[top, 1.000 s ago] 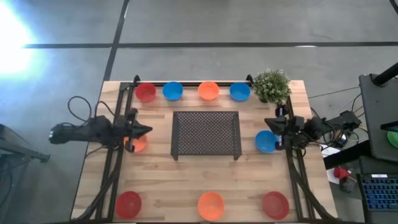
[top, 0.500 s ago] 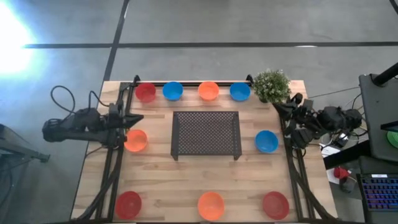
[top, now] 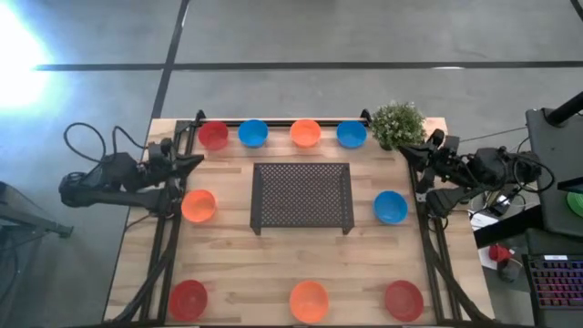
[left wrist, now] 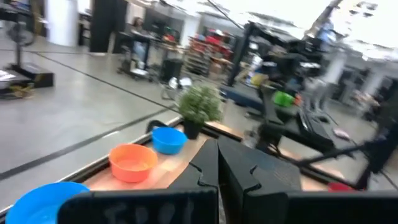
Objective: Pick & Place Mini bowls
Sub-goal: Put the left orange bowl on the shelf
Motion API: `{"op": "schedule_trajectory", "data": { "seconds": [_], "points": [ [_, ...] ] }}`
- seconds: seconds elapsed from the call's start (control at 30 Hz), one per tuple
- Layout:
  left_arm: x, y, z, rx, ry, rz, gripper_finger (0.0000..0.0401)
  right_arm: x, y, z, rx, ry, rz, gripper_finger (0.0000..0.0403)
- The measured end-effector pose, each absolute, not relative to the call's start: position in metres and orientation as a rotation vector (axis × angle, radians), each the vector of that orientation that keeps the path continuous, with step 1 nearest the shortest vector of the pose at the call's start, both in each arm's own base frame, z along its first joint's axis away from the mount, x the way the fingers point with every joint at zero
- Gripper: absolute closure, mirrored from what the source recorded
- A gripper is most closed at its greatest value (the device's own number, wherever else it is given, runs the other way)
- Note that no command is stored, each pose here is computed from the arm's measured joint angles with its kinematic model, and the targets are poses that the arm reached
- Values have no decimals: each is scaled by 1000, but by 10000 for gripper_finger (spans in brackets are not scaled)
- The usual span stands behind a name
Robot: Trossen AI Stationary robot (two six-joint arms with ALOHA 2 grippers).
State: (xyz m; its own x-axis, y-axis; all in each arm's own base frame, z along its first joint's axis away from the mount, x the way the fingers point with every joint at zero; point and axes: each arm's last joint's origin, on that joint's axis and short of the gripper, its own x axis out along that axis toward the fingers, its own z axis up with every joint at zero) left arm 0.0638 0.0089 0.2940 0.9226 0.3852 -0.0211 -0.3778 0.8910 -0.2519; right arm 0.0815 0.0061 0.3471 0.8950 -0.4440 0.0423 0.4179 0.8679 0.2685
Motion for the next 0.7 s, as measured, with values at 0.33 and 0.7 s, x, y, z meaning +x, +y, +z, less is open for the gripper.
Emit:
{"op": "schedule_trajectory", "data": {
  "seconds": [0.33, 0.7],
  "points": [
    [71, 9, 285, -318, 62, 448, 401, 107, 16, 356, 380, 43, -448, 394],
    [78, 6, 252, -608, 401, 488, 401, 120, 22, 380, 478, 149, -392, 394]
  ]
}}
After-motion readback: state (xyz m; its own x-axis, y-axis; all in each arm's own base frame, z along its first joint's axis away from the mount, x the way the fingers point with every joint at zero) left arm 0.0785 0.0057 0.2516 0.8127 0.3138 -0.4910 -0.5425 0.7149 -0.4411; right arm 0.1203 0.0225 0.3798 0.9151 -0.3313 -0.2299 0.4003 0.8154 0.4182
